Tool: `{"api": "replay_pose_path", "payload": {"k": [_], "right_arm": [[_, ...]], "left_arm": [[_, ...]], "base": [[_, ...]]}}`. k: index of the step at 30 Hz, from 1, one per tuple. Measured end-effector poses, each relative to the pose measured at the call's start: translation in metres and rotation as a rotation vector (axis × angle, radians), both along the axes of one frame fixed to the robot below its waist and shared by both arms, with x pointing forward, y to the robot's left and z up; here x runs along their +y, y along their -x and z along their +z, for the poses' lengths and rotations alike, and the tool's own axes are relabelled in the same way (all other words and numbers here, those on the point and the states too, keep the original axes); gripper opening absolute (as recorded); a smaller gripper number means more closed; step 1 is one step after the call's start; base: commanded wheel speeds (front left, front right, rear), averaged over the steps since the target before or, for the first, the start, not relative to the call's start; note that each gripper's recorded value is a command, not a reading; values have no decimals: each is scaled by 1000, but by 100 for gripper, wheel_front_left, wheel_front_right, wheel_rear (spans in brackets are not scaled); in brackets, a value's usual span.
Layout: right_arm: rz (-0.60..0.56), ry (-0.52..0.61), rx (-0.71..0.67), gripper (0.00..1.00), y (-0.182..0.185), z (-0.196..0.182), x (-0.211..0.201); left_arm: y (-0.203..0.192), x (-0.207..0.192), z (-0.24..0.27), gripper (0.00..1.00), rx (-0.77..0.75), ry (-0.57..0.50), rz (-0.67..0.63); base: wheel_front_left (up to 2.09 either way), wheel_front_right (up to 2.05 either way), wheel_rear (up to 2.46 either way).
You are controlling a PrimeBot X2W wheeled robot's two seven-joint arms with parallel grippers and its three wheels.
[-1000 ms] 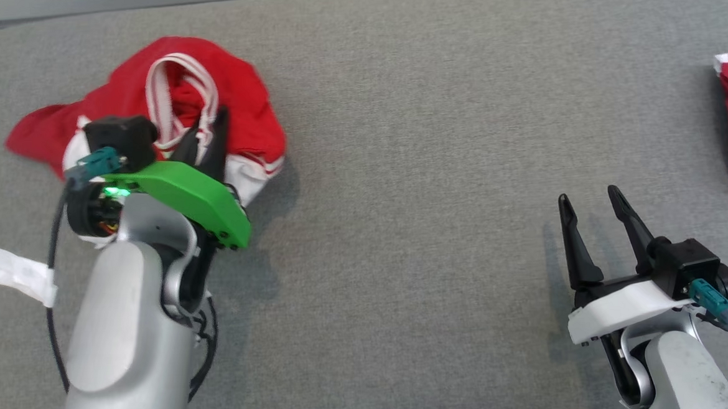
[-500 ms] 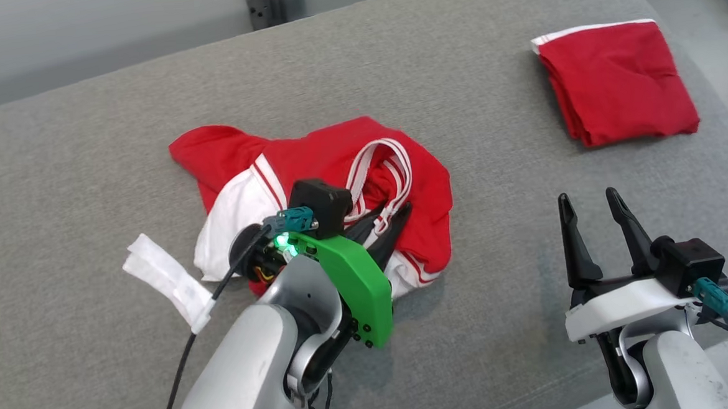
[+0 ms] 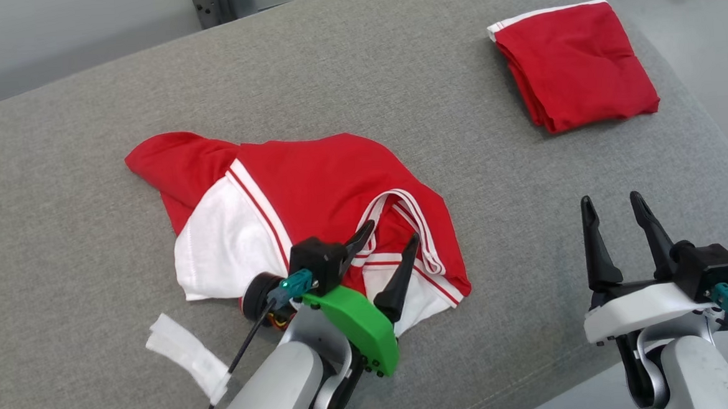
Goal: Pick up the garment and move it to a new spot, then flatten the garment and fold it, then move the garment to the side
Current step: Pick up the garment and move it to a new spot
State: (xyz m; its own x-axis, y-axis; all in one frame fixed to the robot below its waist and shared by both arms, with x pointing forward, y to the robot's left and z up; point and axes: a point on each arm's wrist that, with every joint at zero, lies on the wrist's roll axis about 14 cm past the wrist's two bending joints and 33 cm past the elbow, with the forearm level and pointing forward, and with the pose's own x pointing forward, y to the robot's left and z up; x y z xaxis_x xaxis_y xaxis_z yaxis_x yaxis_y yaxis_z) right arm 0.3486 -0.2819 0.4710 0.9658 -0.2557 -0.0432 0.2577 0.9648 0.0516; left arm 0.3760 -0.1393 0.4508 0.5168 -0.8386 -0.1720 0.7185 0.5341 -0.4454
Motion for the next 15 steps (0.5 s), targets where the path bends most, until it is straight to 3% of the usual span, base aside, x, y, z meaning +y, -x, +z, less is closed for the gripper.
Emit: {"api": "replay_pose_path", "payload": {"k": [8,15], "right_arm": [[20,69,-30,100,0,14,2],[84,97,-56,100,3,22,19]], "left_arm": [[-17,104,-2,100,-93,-5,388],[4,217,-4,100,-155,-142,698]], "base": [[0,0,0],[0,0,0]]}}
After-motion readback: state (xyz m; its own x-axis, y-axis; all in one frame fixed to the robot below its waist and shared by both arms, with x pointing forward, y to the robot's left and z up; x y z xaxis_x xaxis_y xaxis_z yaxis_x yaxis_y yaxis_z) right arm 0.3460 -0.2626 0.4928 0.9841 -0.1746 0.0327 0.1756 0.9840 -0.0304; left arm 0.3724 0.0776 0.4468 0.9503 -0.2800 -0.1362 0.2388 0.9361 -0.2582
